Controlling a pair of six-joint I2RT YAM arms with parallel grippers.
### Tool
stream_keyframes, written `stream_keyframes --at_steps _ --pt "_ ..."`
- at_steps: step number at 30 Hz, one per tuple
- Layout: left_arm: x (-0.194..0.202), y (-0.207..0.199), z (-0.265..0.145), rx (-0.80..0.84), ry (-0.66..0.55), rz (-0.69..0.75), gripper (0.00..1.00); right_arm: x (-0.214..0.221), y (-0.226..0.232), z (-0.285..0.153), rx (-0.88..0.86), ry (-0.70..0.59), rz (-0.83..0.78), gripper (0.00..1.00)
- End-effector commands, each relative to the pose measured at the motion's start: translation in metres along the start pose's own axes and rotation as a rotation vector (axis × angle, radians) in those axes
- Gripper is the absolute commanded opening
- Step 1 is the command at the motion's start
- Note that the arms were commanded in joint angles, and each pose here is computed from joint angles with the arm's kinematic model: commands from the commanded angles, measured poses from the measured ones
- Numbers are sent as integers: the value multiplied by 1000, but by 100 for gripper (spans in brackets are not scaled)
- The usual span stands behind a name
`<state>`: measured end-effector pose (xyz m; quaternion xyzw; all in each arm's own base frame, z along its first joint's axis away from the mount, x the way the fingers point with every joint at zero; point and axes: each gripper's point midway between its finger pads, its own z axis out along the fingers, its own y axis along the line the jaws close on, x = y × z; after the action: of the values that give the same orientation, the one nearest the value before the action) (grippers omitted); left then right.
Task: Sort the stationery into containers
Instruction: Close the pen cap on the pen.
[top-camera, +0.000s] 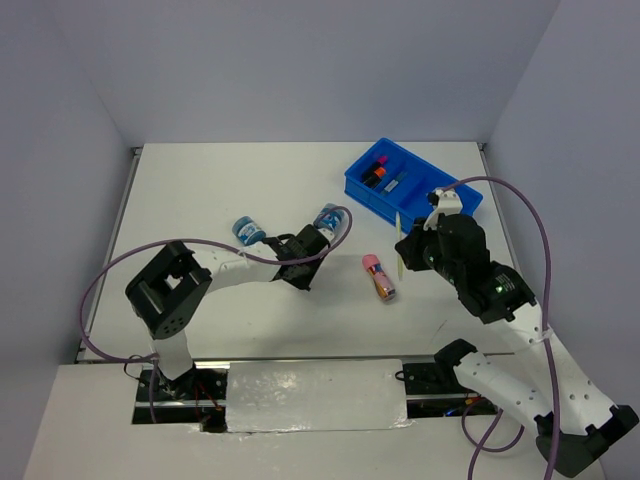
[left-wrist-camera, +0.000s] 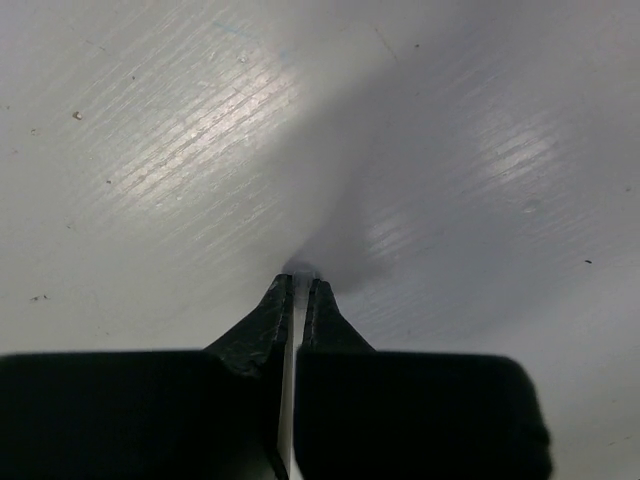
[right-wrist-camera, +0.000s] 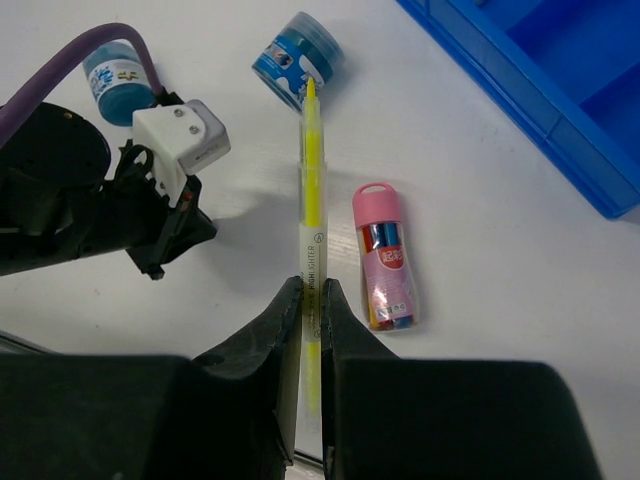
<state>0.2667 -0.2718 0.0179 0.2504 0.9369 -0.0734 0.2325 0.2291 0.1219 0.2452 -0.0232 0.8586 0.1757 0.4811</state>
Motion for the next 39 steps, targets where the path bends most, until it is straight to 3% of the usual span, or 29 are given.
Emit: stream_keyframes --at_steps 1,2,6,9,12,15,17,18,19,20,22,24,25,27,33,34,39 --pt "34 -3 16 18 102 12 4 -14 11 -4 -59 -56 5 0" --pt "34 -4 15 17 105 8 0 -14 15 -4 -79 -52 3 0" --pt "26 -4 -4 -10 99 13 0 -14 21 -8 -115 -63 8 0" --pt "-4 -1 -29 -39 20 -19 0 -18 24 -11 -134 -76 12 0" --pt "-42 -3 -66 -30 -97 -105 0 -18 44 -15 -261 -101 10 0" --pt "-84 -12 -111 83 -258 -264 0 -12 66 -17 -405 -120 21 0" --pt "-107 -5 -132 149 -371 -481 0 3 73 -12 -466 -96 85 0" --pt "-119 0 -160 206 -464 -563 0 -5 82 -15 -518 -148 103 0" --pt "-109 6 -155 266 -449 -712 0 7 83 -9 -537 -119 155 0" --pt "-129 7 -190 378 -579 -785 0 2 90 -14 -584 -151 170 0" --pt "-118 16 -189 476 -586 -939 0 13 97 -12 -632 -139 199 0" --pt "-133 20 -224 610 -708 -985 0 18 109 -16 -696 -117 222 0" --pt "-128 20 -224 672 -703 -1008 0 24 121 -20 -753 -98 213 0" --pt "-137 20 -254 806 -839 -974 0 30 140 -24 -839 -69 216 0" --pt "-128 5 -305 1071 -1003 -806 0 44 188 -36 -976 -1 212 0" --pt "-127 3 -325 1130 -1073 -755 0 45 191 -35 -977 9 221 0" --pt "-110 -15 -350 1259 -1121 -540 0 50 206 -36 -1019 38 210 0"
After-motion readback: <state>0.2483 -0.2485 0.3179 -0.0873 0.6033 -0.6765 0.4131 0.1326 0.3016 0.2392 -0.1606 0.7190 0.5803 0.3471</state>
